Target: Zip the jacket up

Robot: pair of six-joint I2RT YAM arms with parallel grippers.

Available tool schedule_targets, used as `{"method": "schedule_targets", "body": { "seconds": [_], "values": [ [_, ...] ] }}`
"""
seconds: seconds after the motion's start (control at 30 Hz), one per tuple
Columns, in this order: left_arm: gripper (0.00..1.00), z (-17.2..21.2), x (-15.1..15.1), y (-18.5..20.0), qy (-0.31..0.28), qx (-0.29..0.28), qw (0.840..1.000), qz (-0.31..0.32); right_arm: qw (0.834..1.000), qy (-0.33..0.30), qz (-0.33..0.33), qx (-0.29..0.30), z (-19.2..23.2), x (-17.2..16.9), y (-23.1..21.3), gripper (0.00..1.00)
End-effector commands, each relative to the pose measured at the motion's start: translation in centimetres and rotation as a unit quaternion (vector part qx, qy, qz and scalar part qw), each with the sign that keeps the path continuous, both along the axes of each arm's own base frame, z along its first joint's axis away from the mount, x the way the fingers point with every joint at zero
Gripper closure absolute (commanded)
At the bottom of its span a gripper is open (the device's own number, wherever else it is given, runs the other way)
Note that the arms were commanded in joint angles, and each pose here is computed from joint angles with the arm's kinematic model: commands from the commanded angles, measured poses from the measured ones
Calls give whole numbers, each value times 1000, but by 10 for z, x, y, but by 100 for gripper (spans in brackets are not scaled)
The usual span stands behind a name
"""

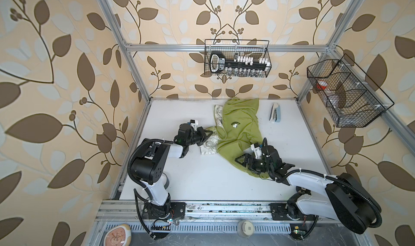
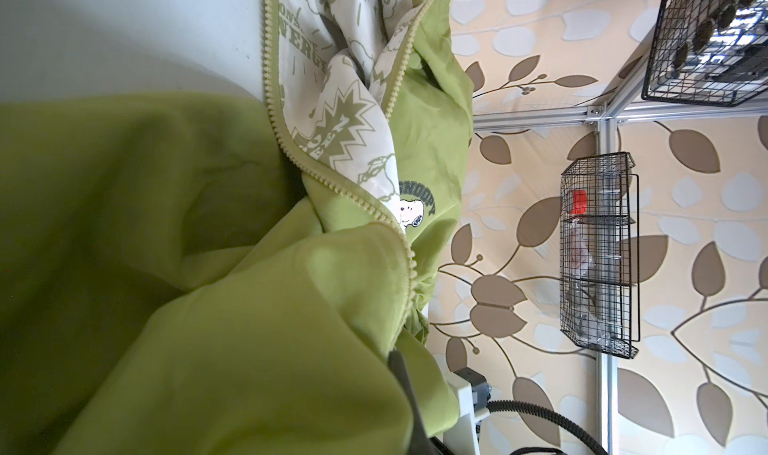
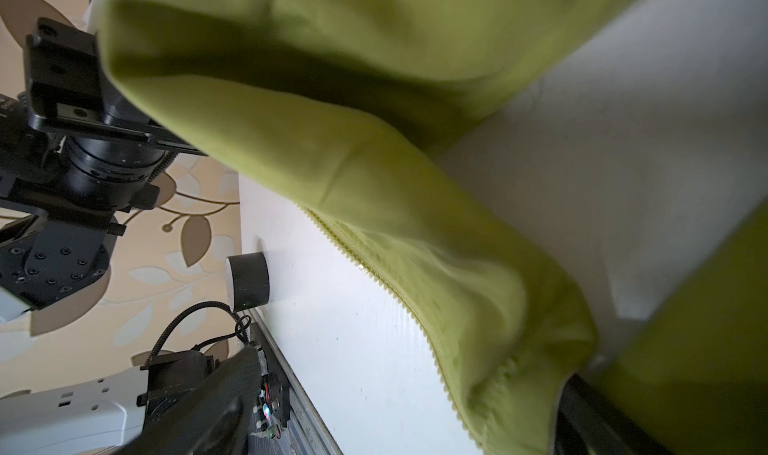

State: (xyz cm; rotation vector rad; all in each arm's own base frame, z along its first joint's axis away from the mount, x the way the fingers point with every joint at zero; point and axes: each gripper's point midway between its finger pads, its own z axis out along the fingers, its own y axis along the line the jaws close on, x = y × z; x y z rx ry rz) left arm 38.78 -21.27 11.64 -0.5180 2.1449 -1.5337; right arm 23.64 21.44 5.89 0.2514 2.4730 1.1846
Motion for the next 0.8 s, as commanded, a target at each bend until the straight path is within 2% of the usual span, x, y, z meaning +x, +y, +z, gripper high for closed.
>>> {"method": "schedule_targets", "body": {
  "seconds": [0.0, 0.07, 0.13, 0.2, 0.43, 0.5, 0.6, 0.77],
  "values": [
    [100, 20, -4, -4, -37, -5, 999, -13, 1000, 7, 2, 19, -4, -2, 1, 0],
    [100, 20, -4, -4, -37, -5, 999, -14, 999, 11, 2, 31, -5, -3, 1, 1],
    [100, 19, -5, -5, -37, -5, 999, -14, 1000, 21, -10, 18, -12, -2, -3, 4],
    [100, 20, -5, -5, -37, -4, 999, -14, 999, 26, -25, 2, -18, -1, -8, 0],
    [100, 21, -4, -5, -38, -4, 999, -14, 999, -17, -41, -1, -7, 3, -11, 0],
    [100, 22, -4, -5, -39, -4, 999, -14, 999, -7, -47, -8, -9, 2, -14, 0],
    [100, 21, -5, -5, -39, -3, 999, -14, 998, 23, 5, -56, -17, -5, -7, 0],
    [100, 22, -5, -6, -39, -3, 999, -15, 999, 5, 12, -53, -13, -10, 2, 1]
  ]
}}
